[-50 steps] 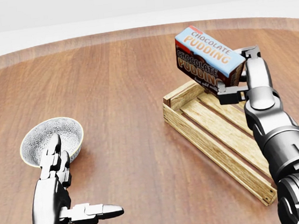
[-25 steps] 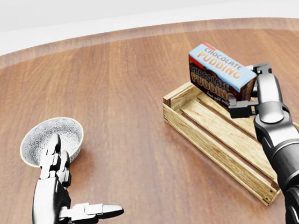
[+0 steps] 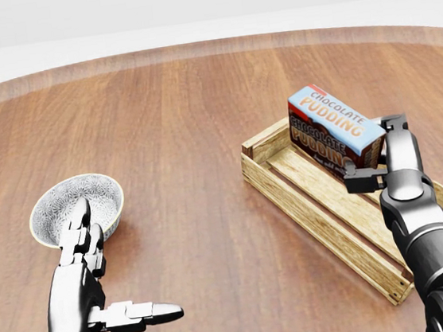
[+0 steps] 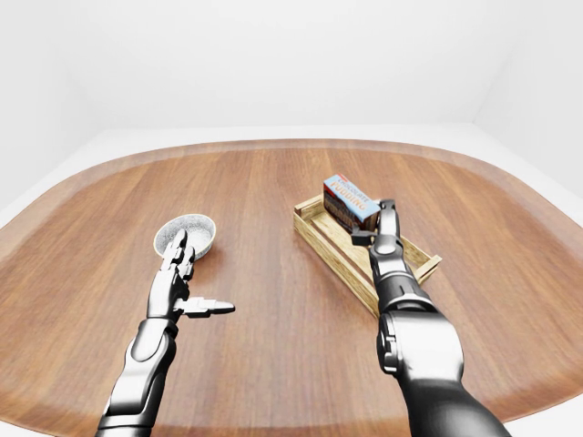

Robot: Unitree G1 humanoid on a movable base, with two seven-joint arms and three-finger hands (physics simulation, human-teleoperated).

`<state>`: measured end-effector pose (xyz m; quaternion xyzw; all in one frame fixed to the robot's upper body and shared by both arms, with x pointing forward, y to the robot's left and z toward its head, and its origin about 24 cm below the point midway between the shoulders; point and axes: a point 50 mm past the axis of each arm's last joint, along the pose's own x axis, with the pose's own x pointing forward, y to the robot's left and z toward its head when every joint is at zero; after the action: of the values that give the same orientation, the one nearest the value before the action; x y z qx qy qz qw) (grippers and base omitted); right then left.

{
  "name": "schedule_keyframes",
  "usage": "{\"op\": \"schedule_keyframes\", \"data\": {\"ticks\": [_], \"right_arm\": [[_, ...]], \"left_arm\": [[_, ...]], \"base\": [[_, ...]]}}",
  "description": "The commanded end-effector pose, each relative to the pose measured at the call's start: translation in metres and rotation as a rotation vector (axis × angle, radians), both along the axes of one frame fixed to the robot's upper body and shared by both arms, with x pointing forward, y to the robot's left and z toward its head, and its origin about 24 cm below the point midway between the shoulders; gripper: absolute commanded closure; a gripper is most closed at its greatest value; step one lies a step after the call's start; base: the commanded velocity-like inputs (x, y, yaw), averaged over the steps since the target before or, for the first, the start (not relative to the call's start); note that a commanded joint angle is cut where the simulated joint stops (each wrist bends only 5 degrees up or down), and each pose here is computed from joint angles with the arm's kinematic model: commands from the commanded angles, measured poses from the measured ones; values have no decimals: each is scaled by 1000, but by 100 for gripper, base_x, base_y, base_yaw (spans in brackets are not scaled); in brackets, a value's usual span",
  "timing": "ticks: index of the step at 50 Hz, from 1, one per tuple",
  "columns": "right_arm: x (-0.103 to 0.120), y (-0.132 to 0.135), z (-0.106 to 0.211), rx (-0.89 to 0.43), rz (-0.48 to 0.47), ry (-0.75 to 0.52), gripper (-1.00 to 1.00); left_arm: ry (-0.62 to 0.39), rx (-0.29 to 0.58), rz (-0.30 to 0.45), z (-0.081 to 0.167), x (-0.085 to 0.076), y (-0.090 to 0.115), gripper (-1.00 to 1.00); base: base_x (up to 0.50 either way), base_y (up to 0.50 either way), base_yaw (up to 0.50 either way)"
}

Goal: Pick up the chocolate pudding and put it in the tray.

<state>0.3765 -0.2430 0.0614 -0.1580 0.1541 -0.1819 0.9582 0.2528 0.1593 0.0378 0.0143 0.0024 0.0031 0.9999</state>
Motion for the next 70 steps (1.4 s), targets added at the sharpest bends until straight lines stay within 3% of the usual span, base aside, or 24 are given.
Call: {"op": "schedule_keyframes", "data": {"ticks": [1, 70], "right_arm": [[0, -2, 2, -9, -22, -24, 100], [-33, -19, -45, -19, -74, 116, 100]], "left_arm": [[7, -20, -12, 0, 0, -1, -100], [11, -22, -13, 1, 0, -1, -100]], "base": [[0, 0, 0], [0, 0, 0]]}}
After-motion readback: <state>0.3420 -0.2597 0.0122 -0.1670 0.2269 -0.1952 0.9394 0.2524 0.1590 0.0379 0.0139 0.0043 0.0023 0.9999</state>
